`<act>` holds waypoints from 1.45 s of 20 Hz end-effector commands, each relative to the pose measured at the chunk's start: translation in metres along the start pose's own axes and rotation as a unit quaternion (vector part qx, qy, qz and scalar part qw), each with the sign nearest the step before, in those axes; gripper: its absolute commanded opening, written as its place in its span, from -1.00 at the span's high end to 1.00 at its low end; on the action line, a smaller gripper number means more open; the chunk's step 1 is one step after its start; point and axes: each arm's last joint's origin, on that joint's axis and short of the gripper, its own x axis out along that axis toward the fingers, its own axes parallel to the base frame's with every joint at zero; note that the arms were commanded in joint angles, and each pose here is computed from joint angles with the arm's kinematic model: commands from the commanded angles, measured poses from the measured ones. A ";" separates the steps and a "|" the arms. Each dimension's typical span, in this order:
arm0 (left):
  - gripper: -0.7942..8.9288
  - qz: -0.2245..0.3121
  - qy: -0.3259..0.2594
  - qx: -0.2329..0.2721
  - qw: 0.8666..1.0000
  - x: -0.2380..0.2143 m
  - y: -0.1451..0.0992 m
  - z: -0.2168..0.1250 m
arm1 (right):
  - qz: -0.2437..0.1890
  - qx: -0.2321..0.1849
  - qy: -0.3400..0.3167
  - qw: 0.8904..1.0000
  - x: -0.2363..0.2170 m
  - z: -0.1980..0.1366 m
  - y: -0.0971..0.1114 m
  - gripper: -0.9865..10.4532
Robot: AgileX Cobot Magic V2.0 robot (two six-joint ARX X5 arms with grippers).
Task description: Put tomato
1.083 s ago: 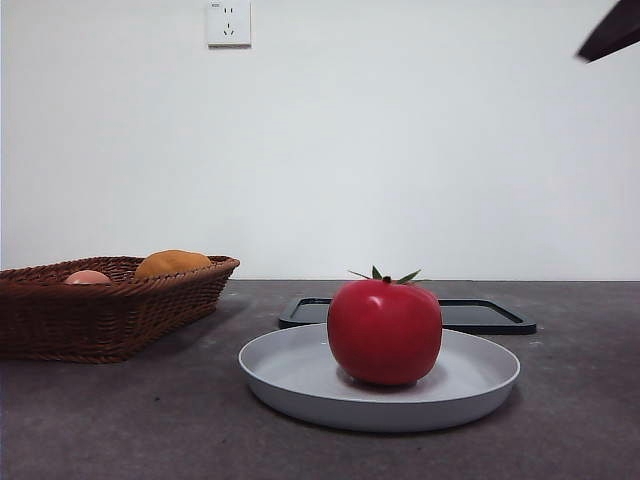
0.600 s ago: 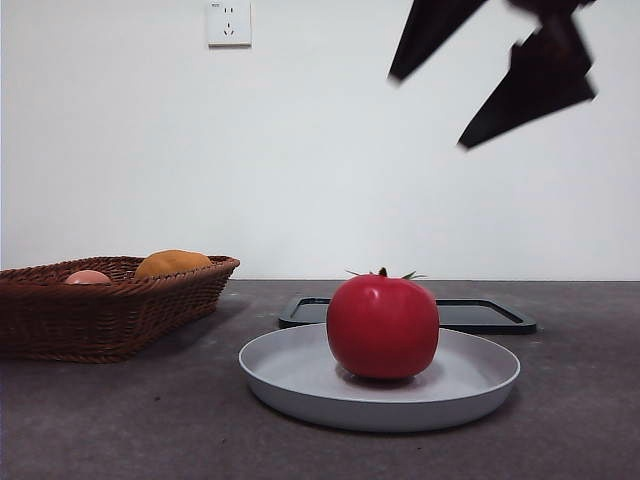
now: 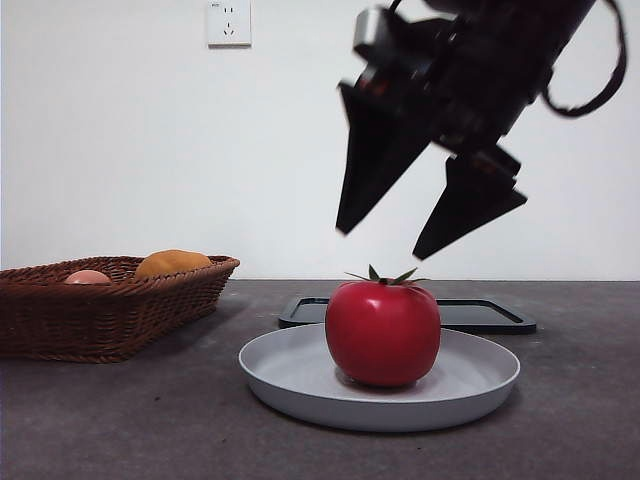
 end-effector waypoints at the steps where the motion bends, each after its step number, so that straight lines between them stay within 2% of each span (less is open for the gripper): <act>1: -0.38 -0.001 -0.007 0.013 1.000 -0.002 -0.002 0.004 | -0.010 -0.007 0.003 1.000 0.012 0.005 0.003 -0.04; 6: -0.38 -0.001 -0.007 0.013 1.000 -0.002 -0.002 0.004 | -0.043 -0.012 0.008 0.999 0.026 0.006 0.002 -0.04; 11: -0.38 -0.001 -0.007 0.013 1.000 -0.002 -0.002 0.004 | -0.042 -0.011 0.014 0.999 0.034 0.005 0.000 -0.06; 13: -0.38 -0.001 -0.007 0.013 1.000 -0.002 -0.002 0.004 | -0.041 -0.008 0.018 0.999 0.040 0.005 0.000 -0.14; 19: -0.38 -0.001 -0.007 0.013 1.000 -0.002 -0.002 0.004 | -0.040 -0.002 0.043 0.998 0.055 0.000 -0.003 -0.14; 21: -0.38 -0.001 -0.007 0.013 1.000 -0.002 -0.002 0.004 | -0.040 -0.001 0.047 0.998 0.055 0.000 -0.002 -0.08; 24: -0.38 -0.001 -0.007 0.013 1.000 -0.002 -0.002 0.005 | -0.039 -0.003 0.050 0.998 0.056 -0.001 0.000 0.20; 29: -0.38 -0.001 -0.007 0.014 1.000 -0.002 -0.002 0.005 | -0.035 -0.003 0.048 0.998 0.052 0.001 0.001 0.28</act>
